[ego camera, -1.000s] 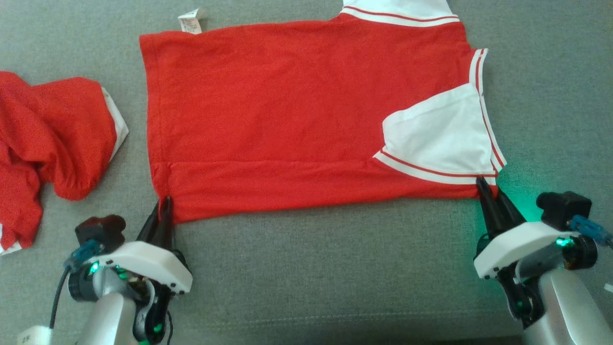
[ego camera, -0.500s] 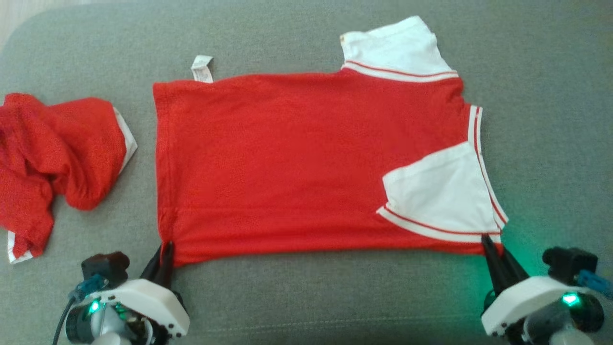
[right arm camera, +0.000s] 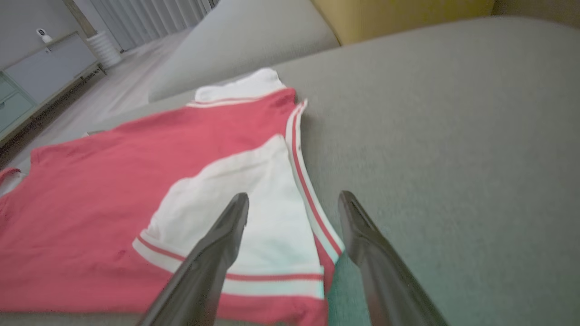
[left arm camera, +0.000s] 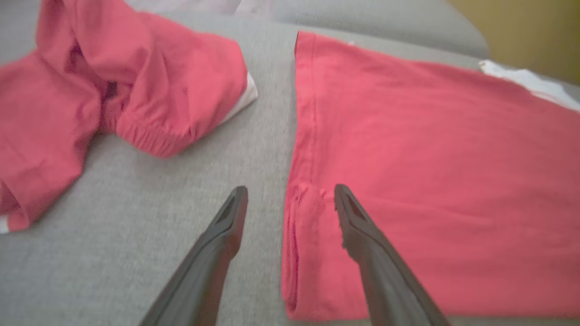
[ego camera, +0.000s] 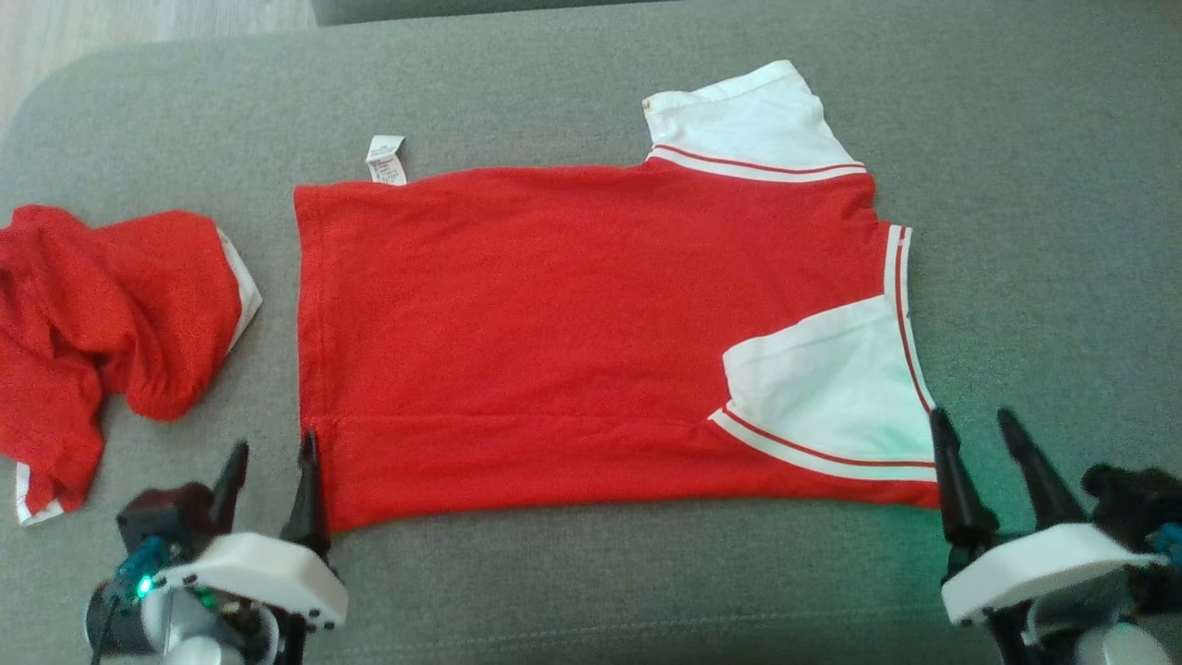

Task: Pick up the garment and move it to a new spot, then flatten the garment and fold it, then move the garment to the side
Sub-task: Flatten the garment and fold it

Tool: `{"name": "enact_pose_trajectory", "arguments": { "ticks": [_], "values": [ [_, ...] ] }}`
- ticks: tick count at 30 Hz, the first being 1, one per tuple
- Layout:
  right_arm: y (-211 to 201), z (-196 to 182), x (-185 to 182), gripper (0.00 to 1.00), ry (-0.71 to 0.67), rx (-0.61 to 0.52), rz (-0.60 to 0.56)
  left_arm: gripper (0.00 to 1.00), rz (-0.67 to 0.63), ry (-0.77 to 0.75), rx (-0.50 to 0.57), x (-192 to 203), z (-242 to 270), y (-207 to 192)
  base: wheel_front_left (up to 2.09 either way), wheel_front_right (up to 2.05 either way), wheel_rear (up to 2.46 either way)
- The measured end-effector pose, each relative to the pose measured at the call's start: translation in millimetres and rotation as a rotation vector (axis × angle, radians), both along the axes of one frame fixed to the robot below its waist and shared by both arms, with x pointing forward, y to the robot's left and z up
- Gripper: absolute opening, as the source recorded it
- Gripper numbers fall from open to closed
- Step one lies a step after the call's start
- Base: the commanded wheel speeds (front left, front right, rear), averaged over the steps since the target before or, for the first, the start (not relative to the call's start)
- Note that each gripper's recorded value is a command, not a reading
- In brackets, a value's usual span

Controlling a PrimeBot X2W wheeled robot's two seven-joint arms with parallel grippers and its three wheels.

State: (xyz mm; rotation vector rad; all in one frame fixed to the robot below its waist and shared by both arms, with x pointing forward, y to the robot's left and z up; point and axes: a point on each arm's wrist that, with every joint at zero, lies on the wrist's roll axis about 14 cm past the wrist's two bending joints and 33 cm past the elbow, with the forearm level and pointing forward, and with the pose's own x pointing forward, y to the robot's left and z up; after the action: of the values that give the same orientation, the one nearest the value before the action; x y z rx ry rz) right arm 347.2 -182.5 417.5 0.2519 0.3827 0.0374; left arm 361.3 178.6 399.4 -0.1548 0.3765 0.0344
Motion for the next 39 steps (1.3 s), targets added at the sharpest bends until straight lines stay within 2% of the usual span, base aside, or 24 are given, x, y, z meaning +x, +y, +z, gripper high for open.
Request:
{"name": "enact_pose_trajectory", "arguments": {
  "ticks": [4,5,6,8,12,21,25,32,39],
  "values": [
    [1.2,43.7,18.5,1.00,-0.160,-0.037,0.016,1.00,-0.002,-0.156,0.018,14.6,38.6,-3.1,0.00,0.00,0.00],
    [1.2,43.7,18.5,1.00,-0.160,-0.037,0.016,1.00,-0.002,-0.156,0.018,14.6,38.6,-3.1,0.00,0.00,0.00],
    [1.7,71.1,30.0,1.00,-0.252,-0.056,0.024,1.00,-0.008,-0.208,0.028,19.3,53.5,-4.6,0.00,0.00,0.00],
    [1.4,96.4,39.8,1.00,-0.331,-0.079,0.036,1.00,-0.012,-0.263,0.039,24.6,70.5,-6.4,0.00,0.00,0.00],
    [0.5,117.4,47.2,1.00,-0.394,-0.094,0.043,1.00,-0.018,-0.320,0.041,30.3,89.1,-10.0,0.00,0.00,0.00],
    [3.9,111.6,49.7,1.00,-0.368,-0.091,0.054,1.00,-0.021,-0.313,0.052,29.9,91.0,-9.5,0.00,0.00,0.00],
    [3.4,104.8,51.8,1.00,-0.346,-0.090,0.054,1.00,-0.054,-0.330,0.059,41.2,94.8,-16.9,0.00,0.00,0.00],
    [4.6,82.5,60.0,1.00,-0.286,-0.084,0.056,1.00,-0.127,-0.328,0.012,94.1,94.2,-32.1,0.00,0.00,0.00],
    [7.0,59.7,77.4,1.00,-0.240,-0.075,0.058,1.00,-0.154,-0.146,-0.040,159.0,43.1,-37.2,0.00,0.00,0.00]
  ]
}}
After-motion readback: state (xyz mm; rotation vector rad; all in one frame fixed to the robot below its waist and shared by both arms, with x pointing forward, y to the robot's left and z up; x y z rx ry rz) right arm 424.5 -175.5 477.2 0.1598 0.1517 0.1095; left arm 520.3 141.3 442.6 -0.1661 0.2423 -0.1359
